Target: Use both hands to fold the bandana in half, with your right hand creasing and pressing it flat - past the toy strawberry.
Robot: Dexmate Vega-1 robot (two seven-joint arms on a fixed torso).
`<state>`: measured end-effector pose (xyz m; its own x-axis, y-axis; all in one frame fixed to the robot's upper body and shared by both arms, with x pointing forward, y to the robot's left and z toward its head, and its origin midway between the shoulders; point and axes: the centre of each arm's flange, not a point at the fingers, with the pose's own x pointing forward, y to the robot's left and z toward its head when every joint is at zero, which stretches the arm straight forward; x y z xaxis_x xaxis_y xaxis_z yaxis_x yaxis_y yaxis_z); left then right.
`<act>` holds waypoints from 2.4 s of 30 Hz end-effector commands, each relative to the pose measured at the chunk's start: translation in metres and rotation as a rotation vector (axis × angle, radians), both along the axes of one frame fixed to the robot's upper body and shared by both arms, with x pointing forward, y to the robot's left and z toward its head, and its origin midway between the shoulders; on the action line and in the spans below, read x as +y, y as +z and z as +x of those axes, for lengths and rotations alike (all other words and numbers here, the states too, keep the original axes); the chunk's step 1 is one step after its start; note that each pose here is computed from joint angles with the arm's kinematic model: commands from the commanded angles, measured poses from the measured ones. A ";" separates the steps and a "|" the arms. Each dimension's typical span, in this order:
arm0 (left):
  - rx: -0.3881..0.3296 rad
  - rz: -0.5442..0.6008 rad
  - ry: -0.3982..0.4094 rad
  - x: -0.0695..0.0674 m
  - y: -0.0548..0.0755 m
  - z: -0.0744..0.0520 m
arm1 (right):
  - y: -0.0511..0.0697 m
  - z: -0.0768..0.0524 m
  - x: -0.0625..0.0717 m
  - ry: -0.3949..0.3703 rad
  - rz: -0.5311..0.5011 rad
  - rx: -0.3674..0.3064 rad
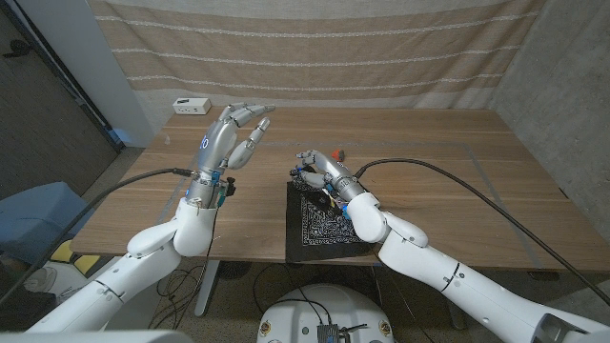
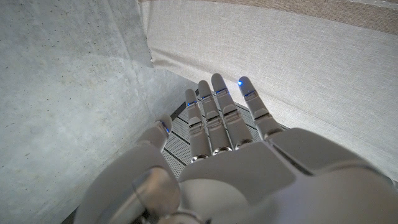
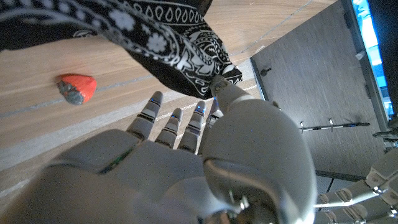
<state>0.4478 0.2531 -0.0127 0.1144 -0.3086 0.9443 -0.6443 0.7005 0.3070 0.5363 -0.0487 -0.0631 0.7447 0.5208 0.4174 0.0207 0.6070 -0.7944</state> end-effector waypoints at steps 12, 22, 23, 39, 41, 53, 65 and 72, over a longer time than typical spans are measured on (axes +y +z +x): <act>0.062 -0.048 -0.050 0.000 -0.005 0.016 | 0.017 0.003 -0.081 0.333 0.479 0.132; 0.196 0.002 -0.010 0.007 -0.007 0.029 | 0.021 -0.022 -0.101 -0.195 0.321 -0.108; 0.211 0.006 -0.005 0.008 -0.008 0.030 | 0.020 -0.024 -0.102 -0.230 0.297 -0.121; 0.457 -0.026 0.104 0.029 -0.023 0.052 | 0.011 -0.021 -0.093 -0.551 0.059 -0.145; 0.495 -0.044 0.123 0.032 -0.026 0.054 | 0.010 -0.016 -0.092 -0.569 0.042 -0.134; 0.620 -0.123 0.170 0.050 -0.040 0.062 | 0.008 0.007 -0.091 -0.598 -0.026 -0.060; 0.652 -0.150 0.155 0.056 -0.046 0.070 | -0.002 0.020 -0.091 -0.612 -0.092 0.016; 0.650 -0.137 0.139 0.055 -0.043 0.073 | -0.004 0.027 -0.090 -0.609 -0.130 0.045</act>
